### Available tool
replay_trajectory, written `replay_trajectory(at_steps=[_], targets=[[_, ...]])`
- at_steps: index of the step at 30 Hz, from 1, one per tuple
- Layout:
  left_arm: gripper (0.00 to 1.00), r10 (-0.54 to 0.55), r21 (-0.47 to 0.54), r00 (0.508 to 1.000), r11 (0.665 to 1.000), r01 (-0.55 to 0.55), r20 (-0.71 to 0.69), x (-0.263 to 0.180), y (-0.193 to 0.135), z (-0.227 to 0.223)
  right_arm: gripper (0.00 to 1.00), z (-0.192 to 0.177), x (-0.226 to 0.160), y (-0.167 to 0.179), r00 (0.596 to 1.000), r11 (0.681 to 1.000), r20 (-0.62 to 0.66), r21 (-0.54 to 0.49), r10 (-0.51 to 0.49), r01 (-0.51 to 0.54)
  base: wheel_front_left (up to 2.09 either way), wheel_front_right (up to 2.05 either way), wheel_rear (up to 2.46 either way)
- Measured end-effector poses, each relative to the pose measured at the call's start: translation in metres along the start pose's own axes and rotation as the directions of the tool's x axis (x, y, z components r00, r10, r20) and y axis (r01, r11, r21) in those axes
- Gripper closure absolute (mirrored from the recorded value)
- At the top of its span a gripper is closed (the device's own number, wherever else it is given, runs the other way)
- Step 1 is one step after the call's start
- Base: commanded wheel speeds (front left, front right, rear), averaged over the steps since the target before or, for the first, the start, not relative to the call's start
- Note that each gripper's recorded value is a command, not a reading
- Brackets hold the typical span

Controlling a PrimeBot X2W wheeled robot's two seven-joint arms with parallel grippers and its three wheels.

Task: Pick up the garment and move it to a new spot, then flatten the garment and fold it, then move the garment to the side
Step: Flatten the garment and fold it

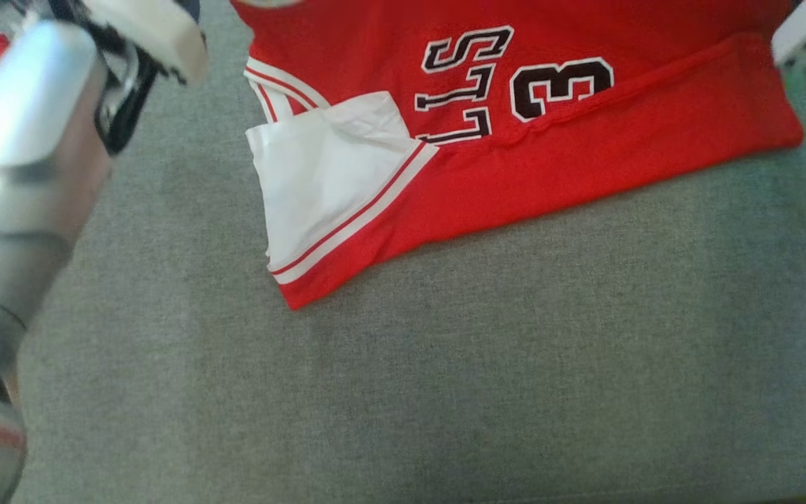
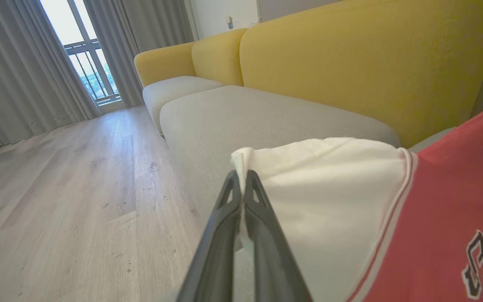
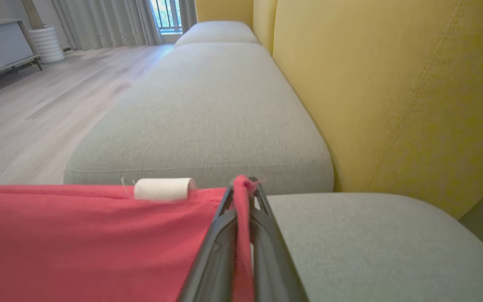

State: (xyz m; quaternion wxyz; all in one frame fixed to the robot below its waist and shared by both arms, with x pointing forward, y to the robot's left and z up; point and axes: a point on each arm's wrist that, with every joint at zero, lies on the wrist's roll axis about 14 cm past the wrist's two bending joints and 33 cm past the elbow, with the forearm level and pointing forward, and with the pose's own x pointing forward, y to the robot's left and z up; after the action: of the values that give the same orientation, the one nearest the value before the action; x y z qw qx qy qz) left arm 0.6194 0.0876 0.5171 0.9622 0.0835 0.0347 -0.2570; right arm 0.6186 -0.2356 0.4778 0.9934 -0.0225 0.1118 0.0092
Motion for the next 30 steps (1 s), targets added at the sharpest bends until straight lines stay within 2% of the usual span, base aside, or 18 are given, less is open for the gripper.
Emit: replay_trajectory(at_steps=[6, 11, 20, 24, 30], targets=[[1.0, -0.07, -0.003, 0.995, 0.998, 0.07, -0.075, -0.036, -0.027, -0.028, 1.0, -0.05, -0.032, -0.003, 0.984, 1.0, -0.178, -0.026, 0.012, -0.017, 0.0, 0.0, 0.0], [1.0, -0.138, 0.005, 0.976, 0.99, 0.141, -0.167, -0.07, -0.049, -0.046, 1.0, -0.067, -0.055, -0.016, 0.962, 0.998, -0.274, -0.061, 0.003, -0.021, 0.0, 0.0, 0.0], [1.0, -0.283, -0.123, 0.869, 0.959, 0.255, -0.407, -0.142, -0.097, -0.099, 1.0, -0.093, -0.08, -0.021, 0.907, 0.99, -0.421, -0.119, 0.024, -0.081, 0.0, 0.0, 0.0], [1.0, -0.315, -0.15, 0.832, 0.949, 0.277, -0.457, -0.154, -0.107, -0.109, 1.0, -0.105, -0.087, -0.023, 0.876, 0.977, -0.481, -0.17, 0.03, -0.126, 0.0, 0.0, 0.0], [1.0, -0.351, -0.175, 0.802, 0.936, 0.304, -0.483, -0.157, -0.121, -0.115, 1.0, -0.116, -0.094, -0.031, 0.841, 0.975, -0.541, -0.177, 0.021, -0.138, 0.0, 0.0, 0.0]])
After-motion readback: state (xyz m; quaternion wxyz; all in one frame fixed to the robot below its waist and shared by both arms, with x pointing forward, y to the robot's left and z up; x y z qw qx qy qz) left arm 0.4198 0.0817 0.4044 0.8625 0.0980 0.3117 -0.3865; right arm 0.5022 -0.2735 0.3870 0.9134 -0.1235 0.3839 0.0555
